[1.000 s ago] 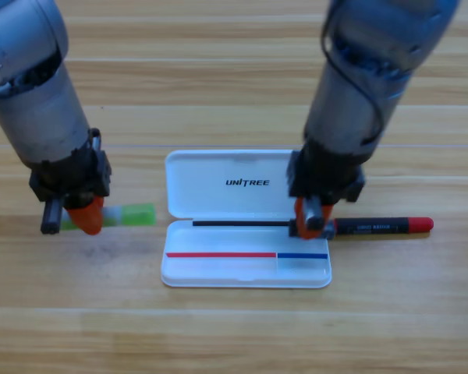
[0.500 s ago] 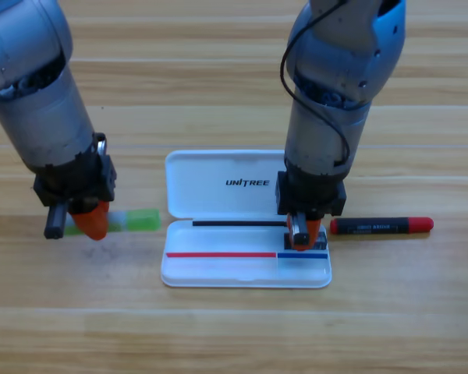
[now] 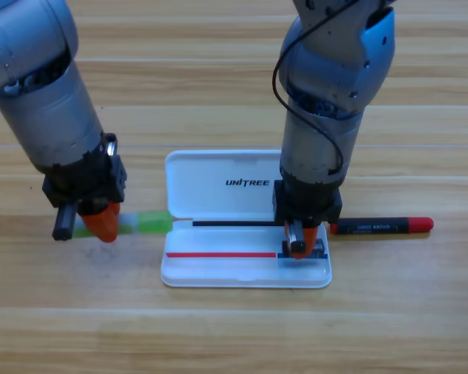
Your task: Clean up eraser and pencils
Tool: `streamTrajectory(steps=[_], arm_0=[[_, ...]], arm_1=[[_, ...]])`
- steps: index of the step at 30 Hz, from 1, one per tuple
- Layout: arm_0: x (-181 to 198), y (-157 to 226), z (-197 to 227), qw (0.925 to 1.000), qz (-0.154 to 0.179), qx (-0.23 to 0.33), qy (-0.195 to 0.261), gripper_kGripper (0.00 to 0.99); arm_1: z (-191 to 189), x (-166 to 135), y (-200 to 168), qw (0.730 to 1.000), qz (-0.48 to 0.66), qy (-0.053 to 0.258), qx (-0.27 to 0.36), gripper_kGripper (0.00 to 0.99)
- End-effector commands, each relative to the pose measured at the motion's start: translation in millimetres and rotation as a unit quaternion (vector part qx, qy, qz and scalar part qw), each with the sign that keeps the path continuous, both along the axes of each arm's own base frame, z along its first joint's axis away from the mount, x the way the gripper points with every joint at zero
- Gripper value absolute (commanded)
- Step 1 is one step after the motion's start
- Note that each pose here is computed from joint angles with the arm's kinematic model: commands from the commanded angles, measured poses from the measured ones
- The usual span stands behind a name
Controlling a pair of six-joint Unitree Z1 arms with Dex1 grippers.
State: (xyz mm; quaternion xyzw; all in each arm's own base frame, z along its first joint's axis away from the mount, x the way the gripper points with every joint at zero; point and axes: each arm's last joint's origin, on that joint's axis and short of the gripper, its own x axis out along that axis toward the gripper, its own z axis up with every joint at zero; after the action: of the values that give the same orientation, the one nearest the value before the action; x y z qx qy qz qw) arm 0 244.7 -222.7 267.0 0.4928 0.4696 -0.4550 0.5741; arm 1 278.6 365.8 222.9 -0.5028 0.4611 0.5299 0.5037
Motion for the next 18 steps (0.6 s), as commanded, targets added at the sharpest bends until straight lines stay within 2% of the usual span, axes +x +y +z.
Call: streamTrajectory(steps=[1,7,8,11,12,17,18], arm_0=[[-6,-7,-1,0.9998,-0.013,-0.005,0.012,0.000],[-4,-16,-1,0.9997,-0.019,-0.012,0.012,0.000],[-4,-17,-1,0.9997,-0.019,-0.012,0.013,0.000],[-3,-19,-2,0.9996,-0.019,-0.012,0.014,0.000],[-3,-19,-3,0.9996,-0.019,-0.012,0.015,0.000],[-2,-20,-5,0.9997,-0.019,-0.009,0.016,0.000],[-2,-20,-4,0.9997,-0.019,-0.010,0.016,0.000]], arm_1=[[-29,-12,12,0.999,0.020,0.022,-0.038,0.000],[-26,-15,9,0.999,0.019,0.027,-0.043,0.000],[-25,-15,9,0.999,0.018,0.027,-0.042,0.071],[-18,-17,7,0.999,0.010,0.023,-0.037,0.433],[-14,-17,6,0.999,0.008,0.022,-0.036,0.460],[15,-24,-3,1.000,0.006,0.007,-0.013,0.479],[22,-25,-5,1.000,0.003,0.002,-0.007,0.543]])
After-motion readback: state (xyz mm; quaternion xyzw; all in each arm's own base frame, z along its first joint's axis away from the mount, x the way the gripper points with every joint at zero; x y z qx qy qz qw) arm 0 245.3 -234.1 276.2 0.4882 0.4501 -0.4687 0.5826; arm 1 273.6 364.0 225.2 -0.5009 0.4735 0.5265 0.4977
